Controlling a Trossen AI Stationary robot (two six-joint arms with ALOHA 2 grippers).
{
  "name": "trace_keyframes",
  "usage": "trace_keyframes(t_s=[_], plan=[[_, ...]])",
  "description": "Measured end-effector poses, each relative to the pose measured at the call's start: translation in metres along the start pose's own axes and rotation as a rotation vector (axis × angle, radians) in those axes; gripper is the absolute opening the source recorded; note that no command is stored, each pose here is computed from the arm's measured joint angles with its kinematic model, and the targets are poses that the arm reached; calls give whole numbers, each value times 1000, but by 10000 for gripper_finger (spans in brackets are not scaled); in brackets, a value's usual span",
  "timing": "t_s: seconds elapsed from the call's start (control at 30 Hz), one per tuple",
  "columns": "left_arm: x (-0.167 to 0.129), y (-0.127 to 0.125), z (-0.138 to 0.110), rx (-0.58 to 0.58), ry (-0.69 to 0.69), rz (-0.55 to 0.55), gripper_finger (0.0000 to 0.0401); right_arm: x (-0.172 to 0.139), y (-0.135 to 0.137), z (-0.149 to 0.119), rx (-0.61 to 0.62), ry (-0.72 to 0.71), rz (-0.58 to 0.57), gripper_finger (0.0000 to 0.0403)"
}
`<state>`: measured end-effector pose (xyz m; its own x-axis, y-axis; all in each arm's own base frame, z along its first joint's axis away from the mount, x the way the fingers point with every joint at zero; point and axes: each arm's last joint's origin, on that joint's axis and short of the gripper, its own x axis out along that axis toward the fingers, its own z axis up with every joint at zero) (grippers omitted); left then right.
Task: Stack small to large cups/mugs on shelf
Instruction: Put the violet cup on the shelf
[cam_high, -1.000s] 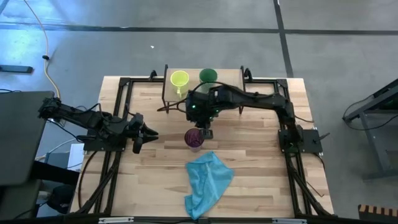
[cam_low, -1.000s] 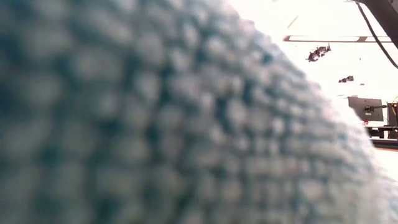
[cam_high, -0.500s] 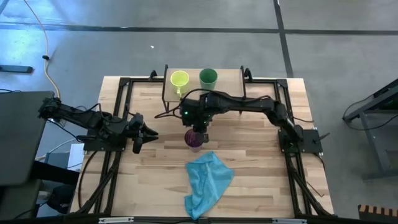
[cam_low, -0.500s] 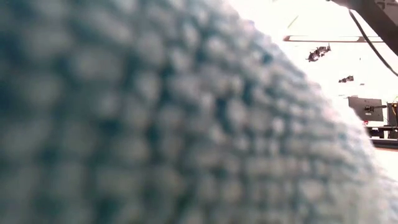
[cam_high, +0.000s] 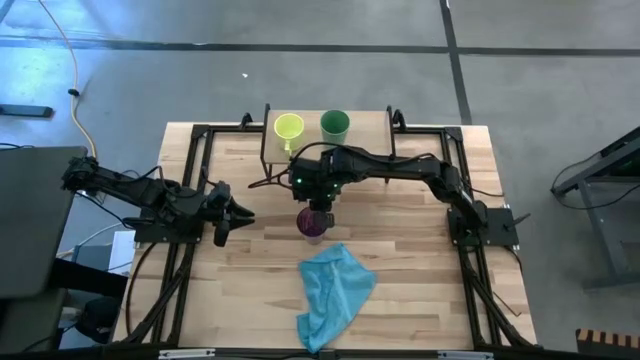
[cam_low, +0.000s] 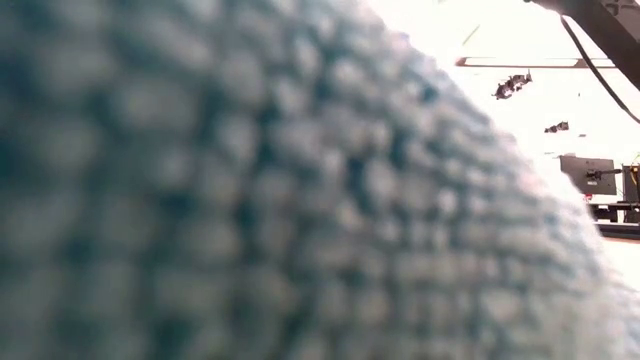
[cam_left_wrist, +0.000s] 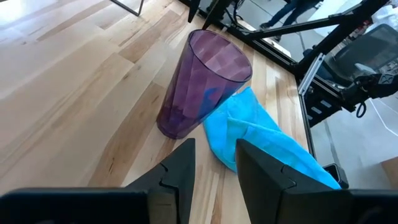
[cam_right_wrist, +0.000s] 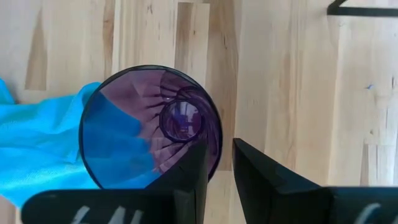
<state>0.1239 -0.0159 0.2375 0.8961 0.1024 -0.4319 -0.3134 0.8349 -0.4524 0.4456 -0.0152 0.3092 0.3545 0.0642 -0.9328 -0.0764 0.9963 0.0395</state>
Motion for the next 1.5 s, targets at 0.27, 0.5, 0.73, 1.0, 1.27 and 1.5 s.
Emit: trace_keyframes(t_s=[0.27,0.5,0.73,1.0,1.27,1.5], plan=[[0,1,-1,3,6,7,104,0,-1,0,10,1,-8,66],[0,1,-1,3,6,7,104,0,-3,-1,25,5,-8,66],[0,1,-1,3,6,7,104,0,-3,-1,27,6,-7,66],[0,1,-1,3,6,7,104,0,-3,-1,27,5,-4,66],[0,0,0,97,-6,11,104,-1,-3,1,15,-11,3,66],[0,0,1,127,-25,24,104,1,-3,0,14,-4,8,66]])
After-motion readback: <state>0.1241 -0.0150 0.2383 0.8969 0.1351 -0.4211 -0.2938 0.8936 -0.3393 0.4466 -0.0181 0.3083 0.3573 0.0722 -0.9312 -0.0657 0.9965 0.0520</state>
